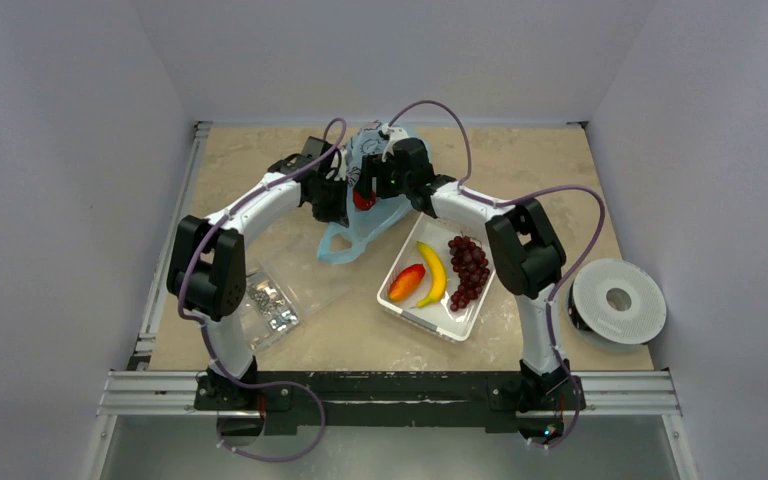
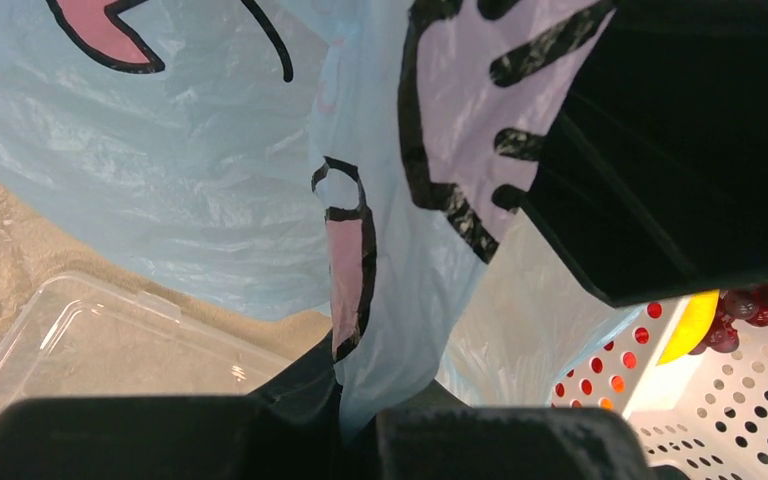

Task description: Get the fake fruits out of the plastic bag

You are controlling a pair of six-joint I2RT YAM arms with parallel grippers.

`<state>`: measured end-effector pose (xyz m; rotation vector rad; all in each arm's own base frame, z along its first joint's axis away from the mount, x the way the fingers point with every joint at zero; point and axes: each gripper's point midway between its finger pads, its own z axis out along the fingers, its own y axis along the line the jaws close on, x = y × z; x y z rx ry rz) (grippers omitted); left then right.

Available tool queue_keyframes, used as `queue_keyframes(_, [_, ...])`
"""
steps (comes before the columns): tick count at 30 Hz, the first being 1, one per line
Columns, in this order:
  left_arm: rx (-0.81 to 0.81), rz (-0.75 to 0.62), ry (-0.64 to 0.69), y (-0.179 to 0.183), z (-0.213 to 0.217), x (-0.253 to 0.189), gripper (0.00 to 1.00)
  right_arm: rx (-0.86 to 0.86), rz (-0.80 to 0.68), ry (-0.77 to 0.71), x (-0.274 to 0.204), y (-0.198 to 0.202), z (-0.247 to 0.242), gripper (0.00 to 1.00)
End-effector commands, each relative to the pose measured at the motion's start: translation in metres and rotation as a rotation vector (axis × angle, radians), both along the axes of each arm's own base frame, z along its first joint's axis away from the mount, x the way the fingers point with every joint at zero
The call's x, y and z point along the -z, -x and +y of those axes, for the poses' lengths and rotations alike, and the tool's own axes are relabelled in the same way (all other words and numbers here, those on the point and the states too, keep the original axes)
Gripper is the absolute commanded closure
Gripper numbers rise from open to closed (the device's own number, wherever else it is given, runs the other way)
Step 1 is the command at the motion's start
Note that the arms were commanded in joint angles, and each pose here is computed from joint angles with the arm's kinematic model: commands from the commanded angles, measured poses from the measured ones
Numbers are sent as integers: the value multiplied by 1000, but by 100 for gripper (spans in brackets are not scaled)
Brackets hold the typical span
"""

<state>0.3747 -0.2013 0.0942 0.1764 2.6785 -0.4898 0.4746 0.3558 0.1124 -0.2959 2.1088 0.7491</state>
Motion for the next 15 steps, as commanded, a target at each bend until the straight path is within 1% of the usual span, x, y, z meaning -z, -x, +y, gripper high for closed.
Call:
queue_keyframes(1, [16, -40, 35, -11, -10, -12, 100, 10, -90, 83, -11, -18, -2, 31])
queue_keyframes(9, [17, -51, 41, -11, -11, -17, 100, -18, -52, 122, 16, -20, 7, 26])
queue_keyframes(11, [19, -50, 45, -11, -12, -17, 100, -20, -53, 129, 21, -20, 9, 23])
queue_keyframes(15, [19, -50, 50, -11, -13, -17, 100, -28, -40, 141, 33, -22, 15, 22])
